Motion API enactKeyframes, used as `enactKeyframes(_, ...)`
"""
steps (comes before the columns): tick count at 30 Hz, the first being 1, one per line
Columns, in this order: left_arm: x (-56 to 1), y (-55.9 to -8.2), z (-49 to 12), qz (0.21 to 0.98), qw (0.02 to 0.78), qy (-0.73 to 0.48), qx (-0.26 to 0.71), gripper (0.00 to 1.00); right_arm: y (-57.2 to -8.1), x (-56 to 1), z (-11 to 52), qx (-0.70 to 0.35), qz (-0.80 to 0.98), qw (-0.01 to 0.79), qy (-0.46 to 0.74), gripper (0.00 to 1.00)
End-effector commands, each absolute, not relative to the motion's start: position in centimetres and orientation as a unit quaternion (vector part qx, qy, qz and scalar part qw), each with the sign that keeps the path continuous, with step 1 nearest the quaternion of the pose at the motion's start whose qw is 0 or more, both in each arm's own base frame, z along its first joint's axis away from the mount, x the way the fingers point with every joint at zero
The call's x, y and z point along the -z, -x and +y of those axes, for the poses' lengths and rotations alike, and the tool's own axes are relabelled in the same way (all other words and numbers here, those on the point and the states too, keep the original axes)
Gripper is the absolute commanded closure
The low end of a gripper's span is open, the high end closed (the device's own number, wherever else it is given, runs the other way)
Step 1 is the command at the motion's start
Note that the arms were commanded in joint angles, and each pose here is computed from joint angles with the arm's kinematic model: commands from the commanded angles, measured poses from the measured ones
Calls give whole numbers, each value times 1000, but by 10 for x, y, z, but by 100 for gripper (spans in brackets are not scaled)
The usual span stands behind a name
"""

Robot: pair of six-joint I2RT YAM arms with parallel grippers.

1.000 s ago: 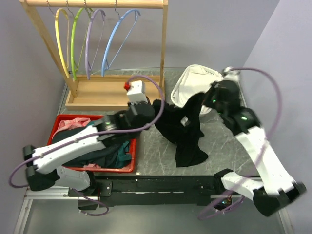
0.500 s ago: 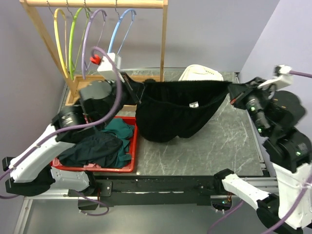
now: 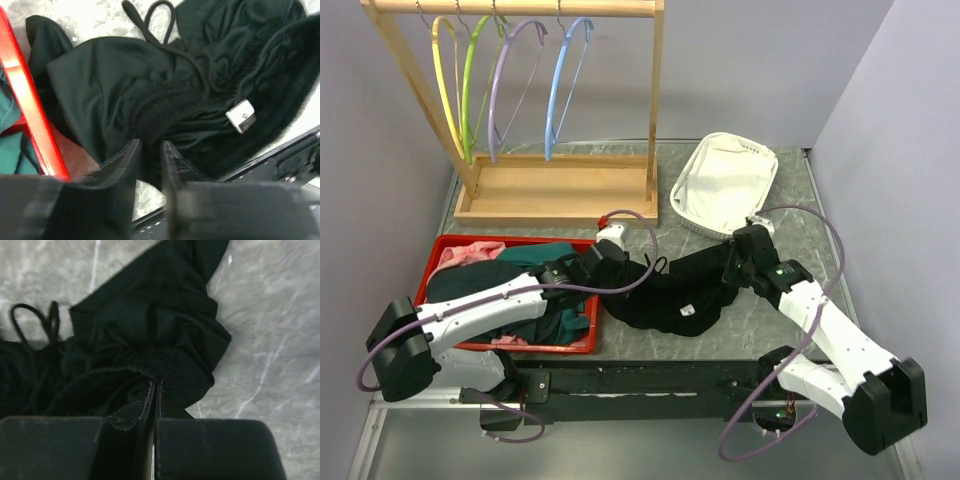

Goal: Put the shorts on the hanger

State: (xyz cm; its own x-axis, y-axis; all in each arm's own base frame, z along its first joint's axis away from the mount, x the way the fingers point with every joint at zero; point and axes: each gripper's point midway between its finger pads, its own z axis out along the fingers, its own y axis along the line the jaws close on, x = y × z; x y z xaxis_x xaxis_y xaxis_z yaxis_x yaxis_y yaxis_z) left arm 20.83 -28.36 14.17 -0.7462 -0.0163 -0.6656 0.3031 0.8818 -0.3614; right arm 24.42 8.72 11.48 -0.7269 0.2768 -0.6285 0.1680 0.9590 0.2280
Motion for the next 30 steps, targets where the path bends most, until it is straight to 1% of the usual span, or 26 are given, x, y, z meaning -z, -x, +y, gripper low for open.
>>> enactKeyframes(1,-231,-215,-306,853,408,-67,319,43,-280,-140,105,-128,892,413,-131,100)
enactKeyframes(2,-248,-216,-301,845,421,-62,322,31,-281,-140,105,-127,892,414,-129,100)
enactKeyframes(3,-260,-218,-294,842,434,-58,315,22,-282,-141,105,-127,892,414,-128,100)
enactKeyframes(4,-293,-218,-292,827,452,-53,329,8,-282,-142,104,-126,891,417,-129,100)
enactKeyframes(6,-326,-213,-280,816,469,-58,333,1,-283,-144,104,-124,890,420,-128,100)
enactKeyframes(7,-366,-214,-274,794,494,-49,351,3,-284,-145,103,-123,890,421,-127,100)
enactKeyframes(8,-377,-214,-265,793,503,-45,340,3,-283,-145,104,-124,891,419,-125,100)
enactKeyframes(9,-415,-215,-255,772,532,-38,346,3,-283,-145,105,-126,891,418,-123,100)
enactKeyframes(11,-435,-234,-232,768,567,-3,299,3,-285,-148,107,-131,890,420,-120,100)
enactKeyframes(12,-456,-238,-218,757,587,8,288,3,-285,-150,108,-132,890,420,-118,100)
enactKeyframes(14,-474,-256,-199,744,611,34,268,3,-286,-151,109,-131,892,418,-113,100)
enactKeyframes(15,-496,-259,-189,725,633,43,269,3,-286,-151,110,-131,892,417,-111,100)
enactKeyframes(18,-524,-278,-161,699,673,76,230,2,-286,-152,111,-134,893,417,-104,100)
enactKeyframes(19,-529,-287,-152,695,681,84,215,2,-286,-151,111,-134,894,416,-103,100)
enactKeyframes(20,-526,-300,-159,702,678,75,206,2,-286,-152,112,-136,893,416,-102,100)
enactKeyframes(21,-539,-303,-157,695,686,65,206,2,-286,-152,113,-137,893,416,-101,100)
enactKeyframes(23,-527,-329,-160,712,676,58,177,1,-287,-153,114,-142,892,417,-101,100)
enactKeyframes(24,-535,-333,-156,708,683,60,167,1,-287,-152,115,-144,892,417,-100,100)
enactKeyframes(26,-518,-359,-157,730,668,60,134,5,-286,-152,117,-151,891,417,-97,100)
enactKeyframes(27,-523,-363,-153,726,673,63,125,5,-286,-151,118,-152,892,416,-95,100)
enactKeyframes(28,-522,-370,-149,727,674,65,115,9,-285,-150,119,-153,892,414,-94,100)
enactKeyframes(30,-520,-384,-150,728,676,61,97,11,-285,-150,118,-154,892,415,-92,100)
